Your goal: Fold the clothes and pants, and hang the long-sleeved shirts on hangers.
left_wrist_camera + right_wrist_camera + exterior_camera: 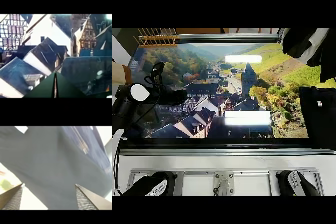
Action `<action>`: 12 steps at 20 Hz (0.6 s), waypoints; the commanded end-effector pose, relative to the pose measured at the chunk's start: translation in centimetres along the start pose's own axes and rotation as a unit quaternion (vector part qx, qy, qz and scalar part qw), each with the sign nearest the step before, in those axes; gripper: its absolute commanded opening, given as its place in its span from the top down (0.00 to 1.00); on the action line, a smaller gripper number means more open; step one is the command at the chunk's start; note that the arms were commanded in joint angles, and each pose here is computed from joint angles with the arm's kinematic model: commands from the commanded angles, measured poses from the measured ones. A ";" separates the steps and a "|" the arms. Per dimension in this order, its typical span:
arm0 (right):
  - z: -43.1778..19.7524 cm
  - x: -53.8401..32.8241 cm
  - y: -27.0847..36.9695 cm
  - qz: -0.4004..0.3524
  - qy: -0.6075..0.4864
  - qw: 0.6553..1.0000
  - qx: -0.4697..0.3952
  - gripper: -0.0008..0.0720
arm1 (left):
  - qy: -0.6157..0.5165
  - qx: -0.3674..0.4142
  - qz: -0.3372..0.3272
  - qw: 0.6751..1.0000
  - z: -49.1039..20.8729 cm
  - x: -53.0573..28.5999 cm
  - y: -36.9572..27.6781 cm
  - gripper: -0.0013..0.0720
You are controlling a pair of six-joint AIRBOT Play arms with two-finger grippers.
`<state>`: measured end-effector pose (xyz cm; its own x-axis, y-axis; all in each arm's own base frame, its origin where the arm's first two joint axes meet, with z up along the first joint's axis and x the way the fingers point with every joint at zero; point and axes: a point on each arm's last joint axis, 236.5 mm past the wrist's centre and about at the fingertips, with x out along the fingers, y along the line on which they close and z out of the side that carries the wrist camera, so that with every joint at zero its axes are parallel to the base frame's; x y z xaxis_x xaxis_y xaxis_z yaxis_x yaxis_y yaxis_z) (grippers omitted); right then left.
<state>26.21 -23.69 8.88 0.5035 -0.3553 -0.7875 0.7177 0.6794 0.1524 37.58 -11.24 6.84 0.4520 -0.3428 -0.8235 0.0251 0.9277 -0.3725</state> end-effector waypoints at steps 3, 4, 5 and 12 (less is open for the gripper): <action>-0.3 -5.1 12.3 0.149 -0.055 0.983 -0.094 0.02 | 0.000 0.000 0.000 1.000 0.0 0.0 0.0 0.97; -1.7 -5.7 15.3 0.186 -0.043 0.975 -0.117 0.02 | 0.000 0.000 0.000 1.000 0.0 0.0 0.0 0.97; -3.5 -6.3 18.2 0.217 -0.029 0.964 -0.149 0.02 | 0.000 0.000 0.000 1.000 0.0 0.0 0.0 0.97; -14.6 -9.8 28.7 0.333 0.050 0.890 -0.308 0.02 | -0.001 0.000 -0.001 1.000 0.1 0.0 0.0 0.97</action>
<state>35.38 3.39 12.96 0.7014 0.1915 -0.6866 -0.0047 0.9645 0.2642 37.64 -11.25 6.87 0.4547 -0.3429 -0.8220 0.0252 0.9275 -0.3730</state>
